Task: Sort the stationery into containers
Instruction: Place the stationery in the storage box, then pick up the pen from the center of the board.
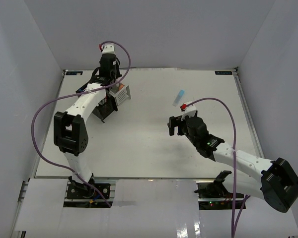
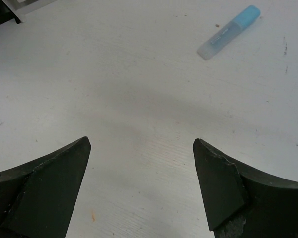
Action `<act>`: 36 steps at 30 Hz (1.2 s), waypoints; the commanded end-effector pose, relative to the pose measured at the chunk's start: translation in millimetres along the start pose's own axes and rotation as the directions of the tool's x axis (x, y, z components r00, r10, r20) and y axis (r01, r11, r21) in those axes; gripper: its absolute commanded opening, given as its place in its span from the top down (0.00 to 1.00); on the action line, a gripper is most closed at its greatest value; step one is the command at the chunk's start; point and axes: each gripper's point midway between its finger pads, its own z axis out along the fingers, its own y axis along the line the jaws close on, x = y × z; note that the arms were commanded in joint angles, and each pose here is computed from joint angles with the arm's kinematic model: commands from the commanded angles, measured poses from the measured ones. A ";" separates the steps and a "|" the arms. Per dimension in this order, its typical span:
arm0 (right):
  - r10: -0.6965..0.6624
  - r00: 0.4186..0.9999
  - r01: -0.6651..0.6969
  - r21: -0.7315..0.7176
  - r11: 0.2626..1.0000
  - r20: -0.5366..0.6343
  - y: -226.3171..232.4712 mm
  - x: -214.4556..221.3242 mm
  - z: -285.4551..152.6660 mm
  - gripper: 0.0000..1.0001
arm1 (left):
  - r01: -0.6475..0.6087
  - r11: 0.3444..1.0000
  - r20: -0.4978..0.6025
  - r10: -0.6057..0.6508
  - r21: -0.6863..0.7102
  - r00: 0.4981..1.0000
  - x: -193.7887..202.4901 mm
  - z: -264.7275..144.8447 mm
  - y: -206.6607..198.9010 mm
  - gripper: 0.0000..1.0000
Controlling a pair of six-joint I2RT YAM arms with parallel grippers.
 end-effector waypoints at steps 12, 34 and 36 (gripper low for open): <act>0.065 0.998 -0.057 0.286 0.957 -0.021 -60.8 -24.2 29.7 0.08 | -0.005 0.998 -0.072 0.001 -0.057 0.997 22.9 3.9 24.8 0.31; 0.235 0.946 -0.060 0.589 0.806 -0.224 -124.6 10.4 191.9 0.11 | 0.106 0.970 -0.067 -0.093 0.219 0.993 84.8 -187.2 46.8 0.02; 0.248 0.940 -0.069 0.582 0.810 -0.234 -123.4 17.9 199.5 0.13 | 0.104 0.969 -0.073 -0.090 0.224 0.993 88.9 -189.8 47.4 0.02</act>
